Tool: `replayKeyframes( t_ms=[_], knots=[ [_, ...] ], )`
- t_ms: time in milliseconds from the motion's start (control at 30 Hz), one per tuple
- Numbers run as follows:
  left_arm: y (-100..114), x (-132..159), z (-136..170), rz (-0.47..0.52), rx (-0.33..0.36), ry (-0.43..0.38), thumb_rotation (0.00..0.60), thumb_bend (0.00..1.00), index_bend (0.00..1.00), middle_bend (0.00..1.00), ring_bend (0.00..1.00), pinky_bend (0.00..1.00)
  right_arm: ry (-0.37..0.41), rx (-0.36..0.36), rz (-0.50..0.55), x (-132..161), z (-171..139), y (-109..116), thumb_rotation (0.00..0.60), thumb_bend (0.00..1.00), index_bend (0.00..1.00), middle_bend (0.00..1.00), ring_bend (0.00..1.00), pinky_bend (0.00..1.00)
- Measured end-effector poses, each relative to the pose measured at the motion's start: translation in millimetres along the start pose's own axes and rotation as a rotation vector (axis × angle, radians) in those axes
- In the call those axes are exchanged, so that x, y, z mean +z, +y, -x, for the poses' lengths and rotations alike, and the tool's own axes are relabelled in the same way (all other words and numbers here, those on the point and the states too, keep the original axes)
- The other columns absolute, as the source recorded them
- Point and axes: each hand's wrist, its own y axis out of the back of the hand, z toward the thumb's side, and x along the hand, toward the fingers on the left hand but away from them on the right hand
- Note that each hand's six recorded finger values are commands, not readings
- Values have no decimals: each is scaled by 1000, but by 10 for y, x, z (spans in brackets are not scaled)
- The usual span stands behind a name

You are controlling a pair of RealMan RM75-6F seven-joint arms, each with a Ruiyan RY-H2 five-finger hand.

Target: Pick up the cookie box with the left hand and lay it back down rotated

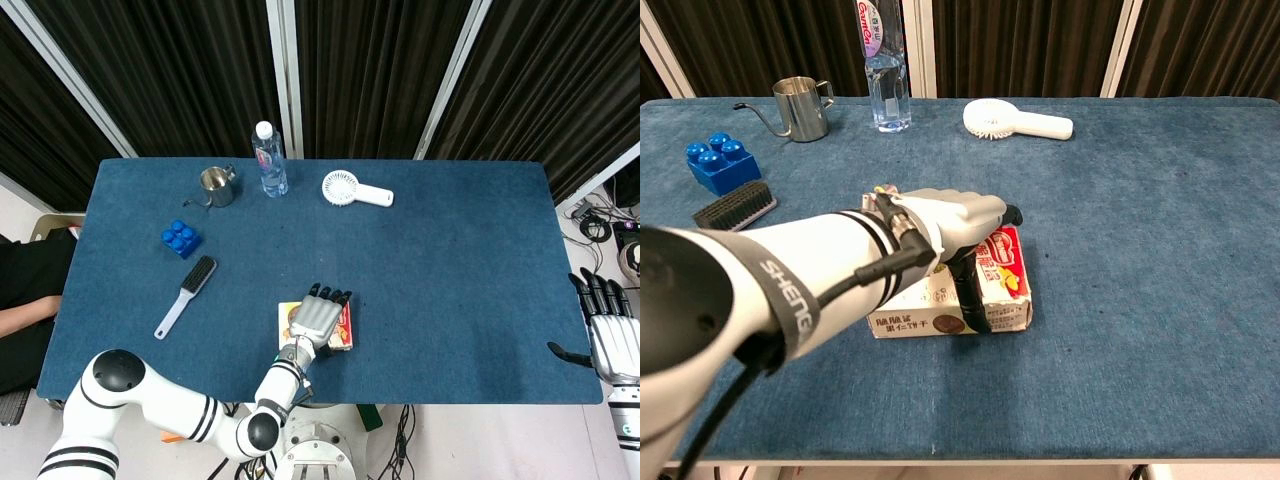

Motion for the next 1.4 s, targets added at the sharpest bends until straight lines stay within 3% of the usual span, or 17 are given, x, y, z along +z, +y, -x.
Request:
replayKeyframes(
  t_ms=[233,400,600,800,1033,1233,1400],
  knots=[
    [29,83,9,-54,40,-20,600,102,312,369,297,0,1,3,3,5,0,-11,600,129,0,0,0,0],
    [112,97,22,-63,75,-42,600,179,327,399,330,0,-6,4,7,-22,-13,-17,600,129,0,0,0,0],
    [361,78,51,44,127,-106,600,204,327,399,326,1,-7,3,10,-35,-18,-13,600,129,0,0,0,0],
    [643,8,62,247,197,-203,600,224,327,382,295,57,-5,3,9,-30,-12,-8,600,129,0,0,0,0],
    [877,-220,14,585,290,-327,585,236,327,376,269,83,-6,4,9,-9,-14,-1,600,129,0,0,0,0],
    [868,-546,-142,851,353,-391,531,202,327,348,230,82,-4,4,6,35,-20,5,600,129,0,0,0,0],
    [725,-845,-324,938,403,-407,516,184,327,333,212,70,-8,0,3,58,-33,26,600,129,0,0,0,0]
  ],
)
